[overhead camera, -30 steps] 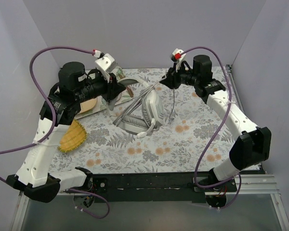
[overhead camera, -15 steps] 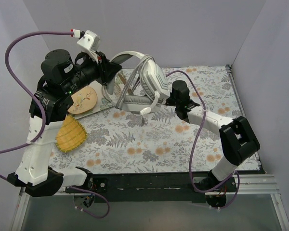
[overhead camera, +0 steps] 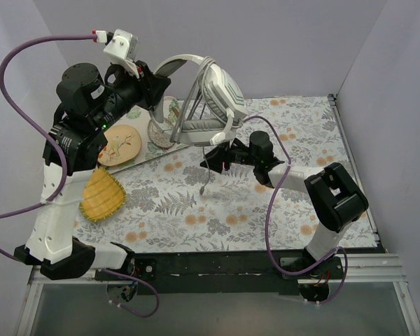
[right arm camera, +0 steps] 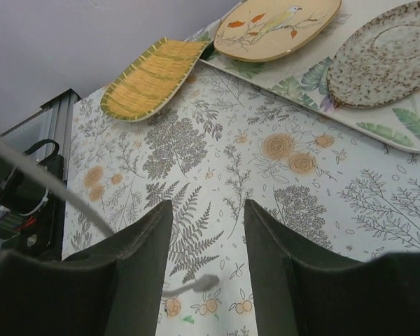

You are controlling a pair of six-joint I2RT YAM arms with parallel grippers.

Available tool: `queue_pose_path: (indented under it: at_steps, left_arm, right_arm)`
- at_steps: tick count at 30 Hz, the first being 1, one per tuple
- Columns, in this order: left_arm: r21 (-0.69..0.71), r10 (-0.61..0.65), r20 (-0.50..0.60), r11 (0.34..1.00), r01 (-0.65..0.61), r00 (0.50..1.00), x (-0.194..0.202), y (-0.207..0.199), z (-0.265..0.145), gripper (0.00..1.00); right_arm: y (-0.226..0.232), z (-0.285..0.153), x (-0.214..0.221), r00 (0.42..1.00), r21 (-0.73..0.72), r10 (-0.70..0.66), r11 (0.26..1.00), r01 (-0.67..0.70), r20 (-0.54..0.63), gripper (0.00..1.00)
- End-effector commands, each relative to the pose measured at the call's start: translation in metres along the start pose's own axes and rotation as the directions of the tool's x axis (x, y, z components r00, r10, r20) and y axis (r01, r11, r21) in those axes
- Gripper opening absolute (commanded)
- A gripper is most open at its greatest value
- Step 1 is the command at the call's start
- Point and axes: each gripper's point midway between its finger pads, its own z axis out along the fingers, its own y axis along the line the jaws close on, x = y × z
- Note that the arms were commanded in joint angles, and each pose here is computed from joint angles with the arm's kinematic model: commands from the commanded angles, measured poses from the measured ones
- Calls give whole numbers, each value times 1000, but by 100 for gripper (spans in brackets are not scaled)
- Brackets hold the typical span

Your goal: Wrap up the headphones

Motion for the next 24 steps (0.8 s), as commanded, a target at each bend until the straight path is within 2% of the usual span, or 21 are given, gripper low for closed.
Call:
queue_pose_path:
  at_steps: [1, 6, 8, 10, 12, 15, 16, 18, 19, 21, 22, 23, 24]
  left_arm:
    - [-42, -23, 131, 999, 28, 991, -39, 4, -5, 0]
    - [-79, -2, 136, 997, 13, 991, -41, 11, 0, 0]
    - [-82, 1, 139, 997, 10, 990, -41, 12, 1, 0]
    - [-97, 9, 140, 995, 4, 990, -39, 15, 0, 0]
    - [-117, 23, 158, 993, -4, 987, -42, 19, 0, 0]
    - [-138, 30, 162, 990, -7, 986, -40, 23, 2, 0]
    - [-138, 29, 168, 990, -6, 985, -42, 23, 1, 0]
    - [-139, 25, 173, 990, -1, 985, -44, 23, 3, 0]
    - [-138, 22, 172, 990, 2, 985, -43, 24, 4, 0]
    - [-138, 20, 182, 990, 5, 983, -48, 23, 5, 0]
    - [-137, 22, 184, 991, 3, 983, -49, 23, 5, 0]
    - [-136, 21, 189, 991, 5, 982, -51, 23, 6, 0]
    - [-137, 21, 188, 990, 5, 982, -51, 23, 7, 0]
  right_arm:
    - [18, 0, -14, 996, -37, -58, 997, 61, 61, 54]
    - [-2, -15, -4, 997, 126, -70, 989, 72, -18, 55]
    - [-16, -26, 12, 993, 215, -51, 974, 72, -103, 55]
    - [-38, -47, 8, 993, 373, -36, 925, 76, -113, 56]
    - [-60, -79, -5, 997, 508, -22, 859, 53, -67, 56]
    - [-74, -110, -17, 997, 629, -31, 775, 64, -64, 57]
    - [-74, -115, -18, 996, 644, -42, 761, 81, -75, 57]
    - [-63, -113, -20, 994, 619, -70, 778, 105, -81, 64]
    - [-58, -112, -13, 992, 610, -81, 783, 124, -98, 73]
    - [-34, -94, -16, 980, 554, -175, 809, 198, -94, 74]
    - [-24, -87, -17, 976, 526, -204, 823, 212, -75, 88]
    - [-16, -84, -5, 976, 494, -206, 843, 213, -70, 90]
    - [-2, -73, -15, 973, 455, -229, 866, 205, -2, 91]
